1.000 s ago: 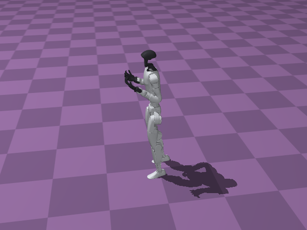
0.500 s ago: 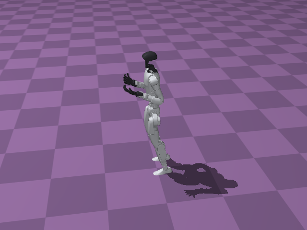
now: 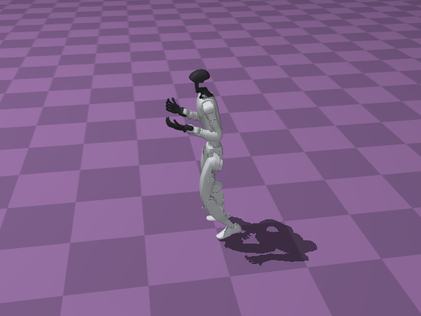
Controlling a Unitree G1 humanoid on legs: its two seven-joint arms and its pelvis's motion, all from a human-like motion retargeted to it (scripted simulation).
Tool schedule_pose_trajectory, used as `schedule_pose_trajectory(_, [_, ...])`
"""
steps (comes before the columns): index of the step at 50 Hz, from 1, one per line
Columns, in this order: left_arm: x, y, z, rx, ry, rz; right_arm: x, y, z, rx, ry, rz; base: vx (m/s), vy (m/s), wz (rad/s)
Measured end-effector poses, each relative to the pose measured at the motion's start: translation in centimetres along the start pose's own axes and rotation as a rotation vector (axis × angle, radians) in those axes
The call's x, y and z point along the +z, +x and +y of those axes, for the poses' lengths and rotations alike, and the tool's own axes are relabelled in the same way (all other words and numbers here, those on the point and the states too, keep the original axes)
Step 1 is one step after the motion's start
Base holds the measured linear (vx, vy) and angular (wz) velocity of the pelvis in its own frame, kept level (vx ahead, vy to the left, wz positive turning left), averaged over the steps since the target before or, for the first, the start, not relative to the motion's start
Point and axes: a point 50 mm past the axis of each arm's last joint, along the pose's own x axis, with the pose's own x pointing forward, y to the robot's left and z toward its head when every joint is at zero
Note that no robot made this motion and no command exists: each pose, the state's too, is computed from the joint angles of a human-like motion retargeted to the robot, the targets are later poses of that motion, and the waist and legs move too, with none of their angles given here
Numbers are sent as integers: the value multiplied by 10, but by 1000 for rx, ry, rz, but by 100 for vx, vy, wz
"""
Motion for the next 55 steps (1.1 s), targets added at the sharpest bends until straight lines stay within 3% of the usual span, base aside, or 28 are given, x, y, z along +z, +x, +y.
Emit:
schedule_pose_trajectory(6, [32, -21, -17, -94, -94, -38, 27, -8, 32, 160, 74, -84, 15, 11, -23])
schedule_pose_trajectory(14, [21, -28, 3, -23, 99, 33, -8, -30, 13, 35, -31, 133, 4, 16, 15])
schedule_pose_trajectory(18, [-9, -2, 6, -23, 116, 35, -31, -28, -8, -92, -8, 178, -10, 18, 58])
schedule_pose_trajectory(21, [-10, 27, -22, -128, -50, -34, -23, -15, -4, -73, -65, 91, -3, 9, 5])
schedule_pose_trajectory(26, [21, 18, -45, -282, -219, -101, 26, -21, 12, 46, -82, -32, 15, 1, 4])
schedule_pose_trajectory(28, [18, 9, -44, -228, -60, -96, 25, -33, 4, 9, 12, 38, 16, -7, 14])
schedule_pose_trajectory(36, [-5, -3, -24, -192, 122, 92, -10, -51, -22, -205, -43, 160, 5, -8, -25])
schedule_pose_trajectory(40, [-18, 6, -9, -83, 116, 100, -22, -32, -22, -233, 51, 95, -4, -4, -34])
schedule_pose_trajectory(46, [11, 1, -27, -110, -57, -42, 11, -24, 6, -39, 138, -21, 9, -3, -23])
schedule_pose_trajectory(51, [24, -14, -34, -190, 24, -29, 9, -33, 14, 27, 47, 75, 15, -2, -2])
schedule_pose_trajectory(55, [8, -9, -29, -182, 21, 35, -10, -42, 8, -58, 70, 152, 7, 1, -7])
